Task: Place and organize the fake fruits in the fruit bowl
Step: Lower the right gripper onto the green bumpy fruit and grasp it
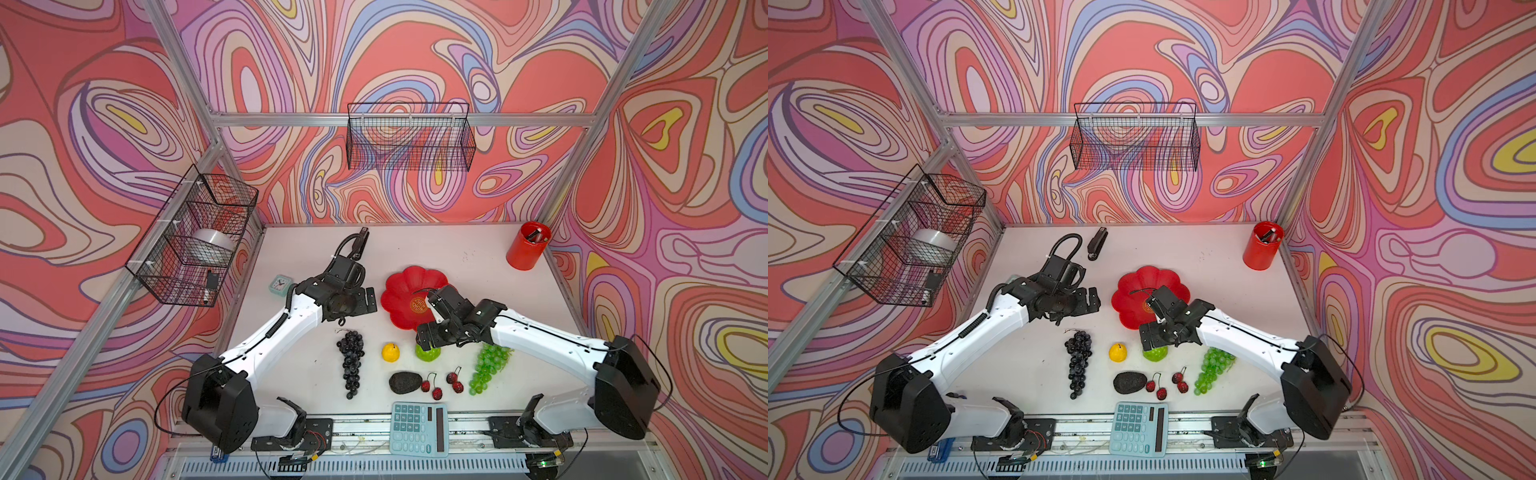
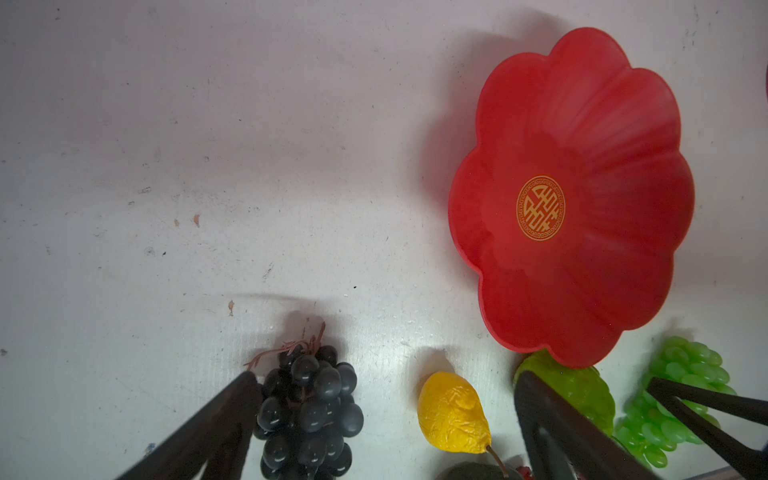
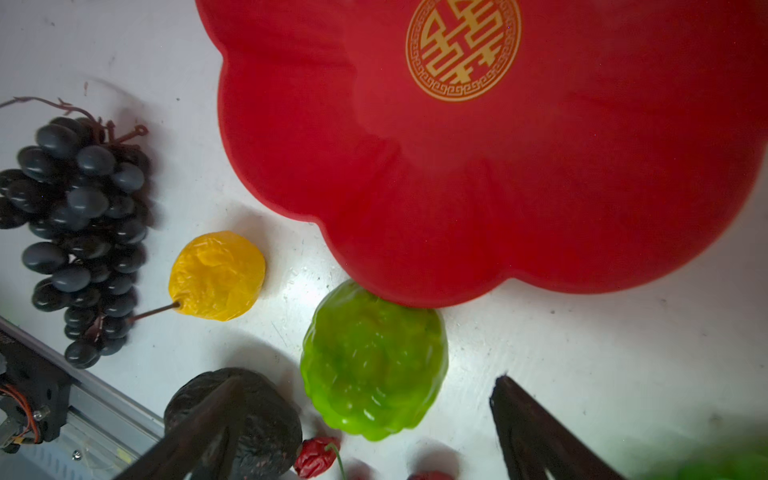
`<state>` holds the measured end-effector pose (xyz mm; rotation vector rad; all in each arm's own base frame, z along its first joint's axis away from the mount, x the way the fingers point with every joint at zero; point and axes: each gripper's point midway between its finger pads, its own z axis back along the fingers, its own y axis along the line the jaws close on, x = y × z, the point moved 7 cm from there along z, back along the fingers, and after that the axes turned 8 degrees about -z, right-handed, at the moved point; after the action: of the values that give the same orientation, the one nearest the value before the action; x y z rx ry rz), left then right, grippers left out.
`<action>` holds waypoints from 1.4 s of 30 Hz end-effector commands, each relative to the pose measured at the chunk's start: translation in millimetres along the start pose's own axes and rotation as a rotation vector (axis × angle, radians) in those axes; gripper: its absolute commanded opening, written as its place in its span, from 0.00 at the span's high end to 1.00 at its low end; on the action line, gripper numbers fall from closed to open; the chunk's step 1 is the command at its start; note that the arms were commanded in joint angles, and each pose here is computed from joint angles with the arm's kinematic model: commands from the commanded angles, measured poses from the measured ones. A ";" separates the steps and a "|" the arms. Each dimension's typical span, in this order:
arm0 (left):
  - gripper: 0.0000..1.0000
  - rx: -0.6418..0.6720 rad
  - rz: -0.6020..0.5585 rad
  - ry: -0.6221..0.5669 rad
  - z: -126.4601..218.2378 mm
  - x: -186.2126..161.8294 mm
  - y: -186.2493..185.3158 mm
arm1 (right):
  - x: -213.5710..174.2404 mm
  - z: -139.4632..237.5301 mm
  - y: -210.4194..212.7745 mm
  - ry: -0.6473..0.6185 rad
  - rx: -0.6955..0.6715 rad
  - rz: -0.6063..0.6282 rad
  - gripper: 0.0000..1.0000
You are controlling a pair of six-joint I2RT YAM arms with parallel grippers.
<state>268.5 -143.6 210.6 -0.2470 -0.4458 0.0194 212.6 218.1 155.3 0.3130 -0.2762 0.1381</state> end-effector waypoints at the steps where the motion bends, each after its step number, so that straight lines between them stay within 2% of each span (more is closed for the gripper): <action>1: 0.01 -0.024 0.030 -0.027 6.8 -1.0 0.0 | 1.2 -15.7 4.6 0.021 0.019 0.017 0.05; 10: 0.01 -0.010 0.028 -0.047 13.6 -2.9 3.9 | -8.9 -39.5 -3.6 0.084 -0.013 0.016 0.04; 22: 0.01 0.007 0.008 -0.043 15.9 -2.0 4.9 | -9.3 -64.6 -8.5 0.093 -0.049 0.005 0.06; 26: 0.01 0.018 -0.001 -0.052 17.8 -0.4 5.7 | -12.2 -67.9 -11.7 0.105 -0.065 0.009 0.12; 31: 0.01 0.032 -0.010 -0.056 18.5 2.6 6.0 | -19.0 -62.2 -16.9 0.111 -0.072 0.013 0.28; 35: 0.01 0.046 -0.005 -0.062 20.2 4.8 6.4 | -24.8 -50.7 -18.4 0.129 -0.064 0.023 0.37; 42: 0.01 0.039 0.019 -0.098 22.5 12.7 5.2 | -22.5 -13.5 -12.6 0.116 -0.015 0.037 0.44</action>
<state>265.4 -135.7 227.0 -0.2269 -0.5177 0.0285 198.7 210.0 114.0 0.2612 -0.1625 0.1732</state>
